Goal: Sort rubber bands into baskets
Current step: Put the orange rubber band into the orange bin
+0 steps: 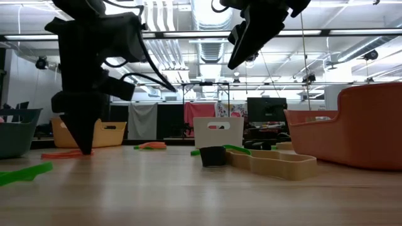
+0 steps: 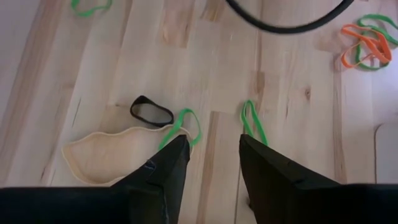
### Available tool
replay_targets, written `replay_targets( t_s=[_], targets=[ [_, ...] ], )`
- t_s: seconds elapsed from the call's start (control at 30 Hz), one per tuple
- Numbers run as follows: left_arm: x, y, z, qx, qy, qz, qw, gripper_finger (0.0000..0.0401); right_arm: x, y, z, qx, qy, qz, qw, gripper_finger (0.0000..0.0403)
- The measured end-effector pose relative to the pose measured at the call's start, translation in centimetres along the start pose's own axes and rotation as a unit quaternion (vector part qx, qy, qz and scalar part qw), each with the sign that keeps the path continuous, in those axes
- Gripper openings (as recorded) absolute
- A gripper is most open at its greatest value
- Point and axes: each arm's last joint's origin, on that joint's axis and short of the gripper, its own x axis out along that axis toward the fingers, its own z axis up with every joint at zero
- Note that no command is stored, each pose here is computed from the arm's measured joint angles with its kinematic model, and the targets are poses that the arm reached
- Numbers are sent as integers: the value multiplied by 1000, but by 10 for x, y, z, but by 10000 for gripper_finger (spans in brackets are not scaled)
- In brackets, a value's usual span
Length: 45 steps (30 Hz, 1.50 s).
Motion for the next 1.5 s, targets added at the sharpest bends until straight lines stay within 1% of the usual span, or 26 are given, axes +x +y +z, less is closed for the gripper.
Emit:
replay_targets(
  t_s=[0.2, 0.37, 0.47, 0.63, 0.67, 0.73, 0.83, 0.9, 1.0, 1.1, 1.17, 1.27, 1.37, 1.5],
  targets=[
    [9, -3, 1, 9, 16, 13, 1000, 166, 0, 0, 0, 1, -2, 0, 1000, 140],
    [11, -4, 1, 16, 18, 13, 1000, 143, 0, 0, 2, 0, -8, 0, 1000, 144],
    [10, -4, 1, 21, 17, 9, 1000, 107, 0, 0, 2, 0, -8, 0, 1000, 141],
    [11, -5, 1, 39, 17, 3, 999, 18, 0, 0, 2, 1, -9, 0, 1000, 137],
    [11, -4, 1, 43, 17, 6, 999, 10, 0, 0, 2, 4, -9, 0, 1000, 137],
    [11, -5, 0, 66, 14, 10, 998, 8, 0, 0, 2, 8, -9, 0, 1000, 138],
    [8, -11, -4, 132, -2, 15, 991, 2, 0, 0, 2, 7, -8, 0, 1000, 142],
    [4, -13, -6, 161, -19, 19, 987, 1, 0, 0, 2, 2, -8, 0, 1000, 144],
    [-5, -11, -7, 178, -43, 26, 983, 0, 0, 0, 2, -7, -8, 0, 1000, 146],
    [-22, -8, -4, 184, -92, 24, 978, 0, 1, 0, 1, -17, -9, 0, 1000, 143],
    [-34, -6, -4, 194, -130, 18, 972, 0, 1, 0, 1, -20, -12, 0, 1000, 140],
    [-59, -4, 0, 205, -211, -13, 956, 0, 5, 0, 1, -21, -25, -1, 999, 135],
    [-82, -2, 1, 217, -289, -40, 931, 0, 12, 0, -3, -23, -42, -4, 999, 130],
    [-103, 3, -2, 230, -383, -67, 892, 0, 27, -1, -15, -20, -61, -35, 997, 127]
  ],
)
